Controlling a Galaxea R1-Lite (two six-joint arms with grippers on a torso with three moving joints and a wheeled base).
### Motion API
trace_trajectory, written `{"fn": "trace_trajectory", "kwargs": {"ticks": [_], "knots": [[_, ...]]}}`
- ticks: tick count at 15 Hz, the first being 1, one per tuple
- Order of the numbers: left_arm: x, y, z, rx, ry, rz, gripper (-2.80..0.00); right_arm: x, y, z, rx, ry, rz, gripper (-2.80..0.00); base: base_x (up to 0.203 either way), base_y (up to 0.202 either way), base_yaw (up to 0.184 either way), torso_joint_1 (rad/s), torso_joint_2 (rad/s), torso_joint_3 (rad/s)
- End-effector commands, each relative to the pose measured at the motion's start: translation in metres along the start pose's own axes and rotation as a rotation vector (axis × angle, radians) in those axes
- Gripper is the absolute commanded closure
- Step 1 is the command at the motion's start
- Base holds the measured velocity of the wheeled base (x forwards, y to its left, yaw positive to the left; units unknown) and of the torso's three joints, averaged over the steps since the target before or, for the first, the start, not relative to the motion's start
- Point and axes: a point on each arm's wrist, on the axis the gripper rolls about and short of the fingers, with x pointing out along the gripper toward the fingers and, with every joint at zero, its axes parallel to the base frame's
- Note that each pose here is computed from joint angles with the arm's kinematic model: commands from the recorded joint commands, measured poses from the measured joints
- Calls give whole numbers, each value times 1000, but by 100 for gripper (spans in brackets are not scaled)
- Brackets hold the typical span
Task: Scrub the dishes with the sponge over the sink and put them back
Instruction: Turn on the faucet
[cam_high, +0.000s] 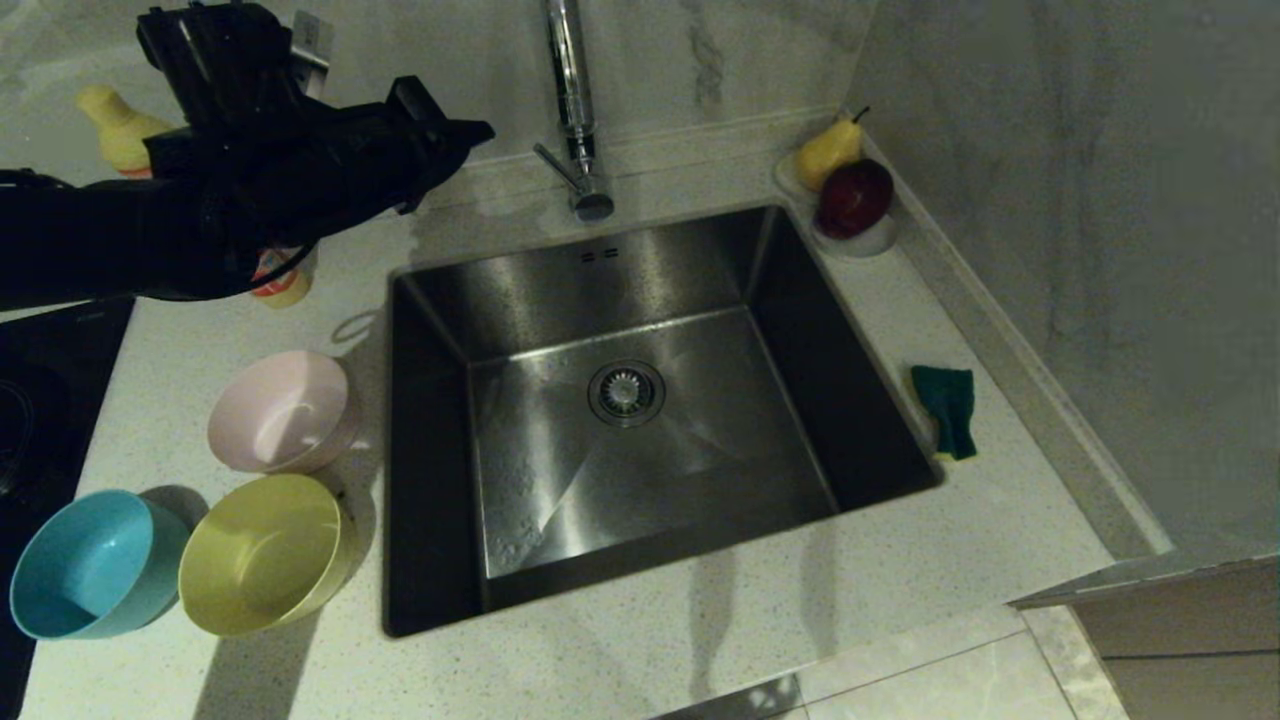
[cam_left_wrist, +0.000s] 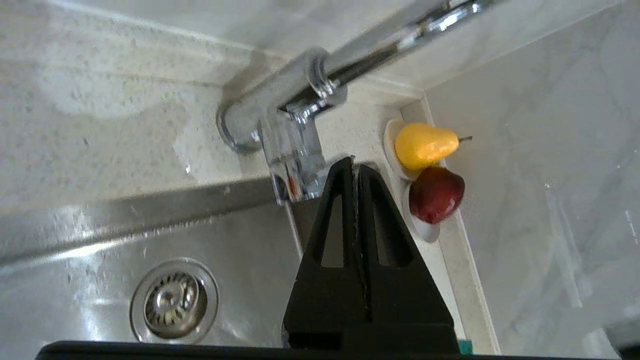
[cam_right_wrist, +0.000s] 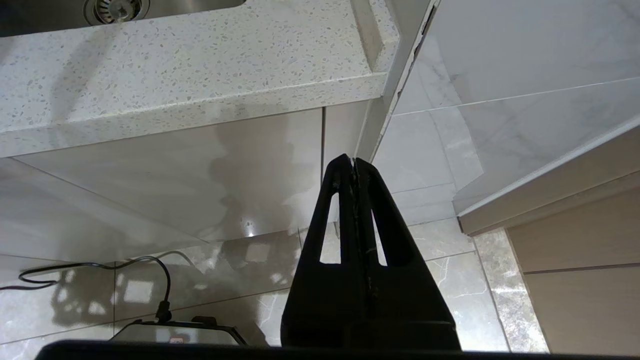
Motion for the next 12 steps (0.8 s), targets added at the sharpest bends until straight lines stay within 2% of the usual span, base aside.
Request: {"fn": "trace_trajectory", "kwargs": {"ticks": [1, 3, 6, 9, 12], "knots": [[11, 6, -3, -1, -3, -7, 0, 0, 0, 0, 0, -1, 1, 0, 0, 0, 0, 0, 0, 0], [18, 6, -4, 4, -11, -22, 0, 0, 0, 0, 0, -1, 1, 0, 0, 0, 0, 0, 0, 0], [31, 6, -17, -1, -2, -22, 0, 0, 0, 0, 0, -1, 1, 0, 0, 0, 0, 0, 0, 0], [42, 8, -29, 7, -44, -19, 0, 0, 0, 0, 0, -1, 1, 0, 0, 0, 0, 0, 0, 0], [43, 5, -28, 17, -74, -45, 0, 0, 0, 0, 0, -1, 1, 0, 0, 0, 0, 0, 0, 0]]}}
